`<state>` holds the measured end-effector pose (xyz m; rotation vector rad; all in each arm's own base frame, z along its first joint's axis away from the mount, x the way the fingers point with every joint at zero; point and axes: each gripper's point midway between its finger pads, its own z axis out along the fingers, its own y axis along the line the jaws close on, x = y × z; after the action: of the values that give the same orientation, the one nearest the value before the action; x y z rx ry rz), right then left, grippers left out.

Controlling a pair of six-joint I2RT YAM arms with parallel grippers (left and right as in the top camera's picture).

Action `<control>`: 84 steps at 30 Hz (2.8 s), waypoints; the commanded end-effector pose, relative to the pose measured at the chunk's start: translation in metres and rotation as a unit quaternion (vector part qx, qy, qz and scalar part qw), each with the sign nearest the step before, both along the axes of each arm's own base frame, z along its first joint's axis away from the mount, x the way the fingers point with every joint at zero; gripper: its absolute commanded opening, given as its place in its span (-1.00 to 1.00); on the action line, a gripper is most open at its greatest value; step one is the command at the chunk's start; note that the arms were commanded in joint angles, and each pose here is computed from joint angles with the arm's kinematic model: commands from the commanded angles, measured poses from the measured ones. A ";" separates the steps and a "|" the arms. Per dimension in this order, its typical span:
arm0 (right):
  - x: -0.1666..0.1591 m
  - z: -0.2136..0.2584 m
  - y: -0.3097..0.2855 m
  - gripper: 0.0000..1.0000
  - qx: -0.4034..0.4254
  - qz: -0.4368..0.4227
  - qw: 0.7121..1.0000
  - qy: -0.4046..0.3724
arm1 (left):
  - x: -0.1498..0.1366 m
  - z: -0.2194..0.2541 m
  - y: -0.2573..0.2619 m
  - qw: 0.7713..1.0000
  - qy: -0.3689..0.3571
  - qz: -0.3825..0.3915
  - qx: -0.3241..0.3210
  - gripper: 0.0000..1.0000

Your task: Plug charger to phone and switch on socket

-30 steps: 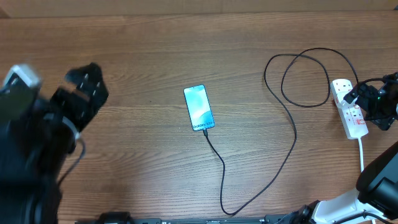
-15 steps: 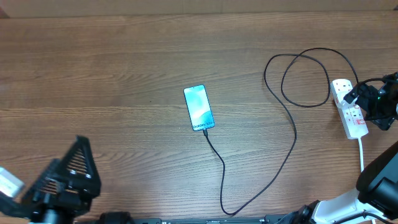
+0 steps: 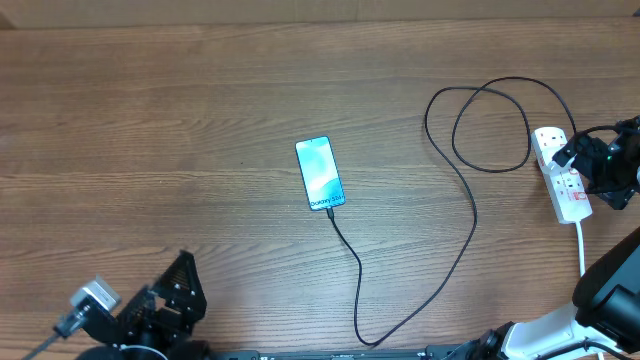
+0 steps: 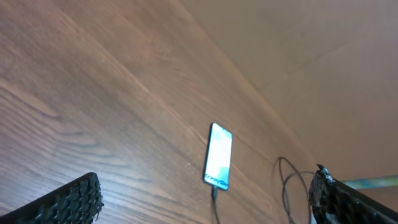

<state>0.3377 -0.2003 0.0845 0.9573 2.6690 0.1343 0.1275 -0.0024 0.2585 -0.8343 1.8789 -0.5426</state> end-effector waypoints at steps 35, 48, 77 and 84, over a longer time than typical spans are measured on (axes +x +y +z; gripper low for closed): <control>-0.002 0.003 -0.001 1.00 -0.007 0.001 1.000 -0.001 | 0.071 0.062 0.021 0.843 -0.490 0.075 0.208 0.99; -0.001 0.003 -0.001 1.00 -0.008 0.001 1.000 -0.003 | 0.114 -0.057 0.039 0.936 -0.240 0.067 0.250 1.00; -0.001 0.003 -0.001 1.00 -0.008 0.001 1.000 -0.003 | 0.119 -0.102 0.009 0.909 -0.165 -0.079 0.374 0.99; -0.001 0.003 -0.001 0.99 -0.008 0.001 1.000 -0.003 | 0.119 -0.102 0.009 0.909 -0.165 -0.079 0.374 1.00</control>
<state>0.3375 -0.2001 0.0839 0.9574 2.6694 0.1357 0.2461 0.0104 0.1557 -0.1174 1.6485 -0.0285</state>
